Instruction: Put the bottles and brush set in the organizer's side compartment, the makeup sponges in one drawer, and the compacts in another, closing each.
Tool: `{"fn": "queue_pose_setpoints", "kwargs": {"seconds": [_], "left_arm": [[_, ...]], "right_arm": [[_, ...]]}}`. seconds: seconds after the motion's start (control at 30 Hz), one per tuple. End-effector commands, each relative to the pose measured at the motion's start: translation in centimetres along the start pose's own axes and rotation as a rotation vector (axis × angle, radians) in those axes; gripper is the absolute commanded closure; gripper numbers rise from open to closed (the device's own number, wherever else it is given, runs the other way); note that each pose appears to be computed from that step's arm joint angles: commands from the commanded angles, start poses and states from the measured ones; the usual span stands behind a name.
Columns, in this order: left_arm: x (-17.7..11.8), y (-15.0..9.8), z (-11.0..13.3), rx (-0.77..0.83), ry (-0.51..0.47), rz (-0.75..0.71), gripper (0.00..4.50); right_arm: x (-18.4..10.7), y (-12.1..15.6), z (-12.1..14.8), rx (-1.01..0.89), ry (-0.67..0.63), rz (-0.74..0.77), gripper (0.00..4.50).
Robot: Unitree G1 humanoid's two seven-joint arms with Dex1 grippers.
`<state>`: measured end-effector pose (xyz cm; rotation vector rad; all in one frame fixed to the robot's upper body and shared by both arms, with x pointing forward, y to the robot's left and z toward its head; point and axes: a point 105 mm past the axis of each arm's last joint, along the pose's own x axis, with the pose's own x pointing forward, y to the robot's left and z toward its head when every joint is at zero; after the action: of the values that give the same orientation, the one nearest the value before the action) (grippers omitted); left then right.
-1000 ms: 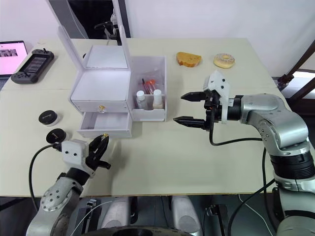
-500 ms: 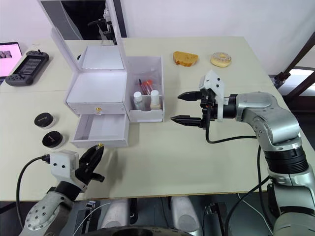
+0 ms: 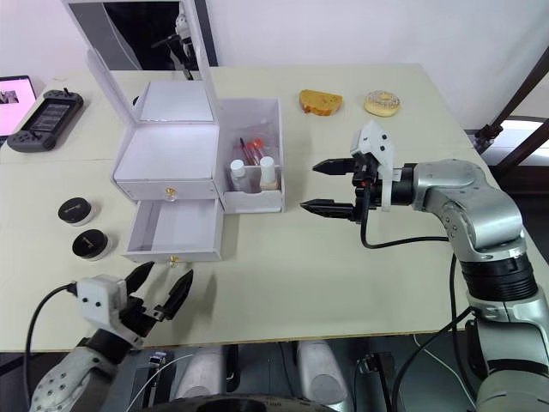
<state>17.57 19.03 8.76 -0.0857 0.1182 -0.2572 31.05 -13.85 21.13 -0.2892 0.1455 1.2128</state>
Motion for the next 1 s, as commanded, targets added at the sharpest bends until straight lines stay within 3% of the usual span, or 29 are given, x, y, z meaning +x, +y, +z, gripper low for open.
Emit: {"fn": "queue_pose_setpoints", "kwargs": {"seconds": [0.03,0.1,0.37,0.43,0.6,0.73,1.0], "left_arm": [[-1.6,1.0,1.8,0.031,-0.073,0.004,0.11],[-2.7,2.4,2.1,0.033,-0.087,0.038,0.11],[-7.3,14.7,4.8,0.248,-0.094,0.315,0.11],[-7.5,16.7,5.7,0.283,-0.092,0.321,0.11],[-7.8,20.2,6.4,0.33,0.01,0.254,0.11],[-8.1,22.9,8.4,0.357,-0.001,0.277,0.11],[-7.5,24.2,8.9,0.399,0.006,0.275,0.11]], "right_arm": [[-1.4,-0.9,1.5,-0.058,-0.035,-0.035,0.0],[-1.7,-1.2,1.3,-0.057,-0.036,-0.039,0.0],[-6.3,-3.2,-1.3,-0.009,-0.032,-0.153,0.0],[-7.7,-3.8,-2.4,-0.002,-0.016,-0.205,0.0],[-10.7,-5.0,-5.2,-0.005,0.036,-0.325,0.0],[-13.0,-5.7,-7.4,-0.005,0.067,-0.428,0.0],[-13.2,-6.1,-7.9,-0.01,0.035,-0.475,0.0]]}}
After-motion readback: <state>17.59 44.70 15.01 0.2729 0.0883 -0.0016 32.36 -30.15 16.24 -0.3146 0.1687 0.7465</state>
